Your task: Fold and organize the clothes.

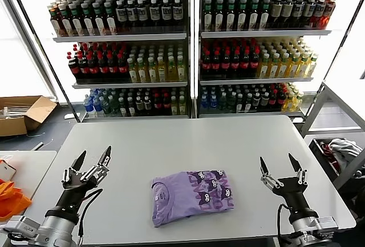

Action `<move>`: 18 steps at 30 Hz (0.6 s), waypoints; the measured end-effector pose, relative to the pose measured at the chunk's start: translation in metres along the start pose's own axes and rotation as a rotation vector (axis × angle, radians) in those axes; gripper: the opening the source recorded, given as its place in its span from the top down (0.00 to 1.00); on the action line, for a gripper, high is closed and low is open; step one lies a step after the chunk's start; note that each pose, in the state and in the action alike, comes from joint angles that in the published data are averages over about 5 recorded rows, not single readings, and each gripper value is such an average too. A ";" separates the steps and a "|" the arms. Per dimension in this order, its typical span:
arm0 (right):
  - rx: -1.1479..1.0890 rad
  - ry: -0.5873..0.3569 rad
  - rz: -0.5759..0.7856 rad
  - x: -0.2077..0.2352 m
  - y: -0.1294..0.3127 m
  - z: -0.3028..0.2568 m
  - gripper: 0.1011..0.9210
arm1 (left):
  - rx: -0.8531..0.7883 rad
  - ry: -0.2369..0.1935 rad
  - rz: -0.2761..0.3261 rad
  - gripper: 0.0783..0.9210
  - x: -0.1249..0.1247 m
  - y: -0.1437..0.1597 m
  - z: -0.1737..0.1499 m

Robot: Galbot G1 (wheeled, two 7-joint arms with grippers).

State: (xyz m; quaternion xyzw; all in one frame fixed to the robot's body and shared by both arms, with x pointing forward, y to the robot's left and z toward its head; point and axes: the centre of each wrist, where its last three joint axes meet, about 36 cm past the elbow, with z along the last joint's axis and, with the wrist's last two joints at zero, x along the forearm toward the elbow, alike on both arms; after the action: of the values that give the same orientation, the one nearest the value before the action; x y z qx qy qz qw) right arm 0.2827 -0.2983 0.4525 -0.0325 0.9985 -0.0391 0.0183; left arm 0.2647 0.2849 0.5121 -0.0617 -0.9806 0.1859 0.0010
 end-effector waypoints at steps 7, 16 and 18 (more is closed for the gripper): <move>0.022 -0.008 0.011 0.010 -0.008 0.003 0.12 | -0.026 -0.016 -0.022 0.12 0.004 0.004 -0.007; 0.028 -0.007 0.029 0.019 -0.014 0.004 0.12 | -0.052 -0.035 -0.040 0.12 0.007 0.008 -0.012; 0.028 -0.006 0.032 0.021 -0.013 0.004 0.12 | -0.058 -0.044 -0.043 0.12 0.008 0.009 -0.015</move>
State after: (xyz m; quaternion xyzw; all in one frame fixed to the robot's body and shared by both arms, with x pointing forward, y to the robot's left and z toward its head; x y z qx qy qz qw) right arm 0.2629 -0.3133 0.4484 -0.0165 0.9982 -0.0527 0.0221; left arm 0.2580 0.2995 0.5224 -0.0367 -0.9865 0.1584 -0.0185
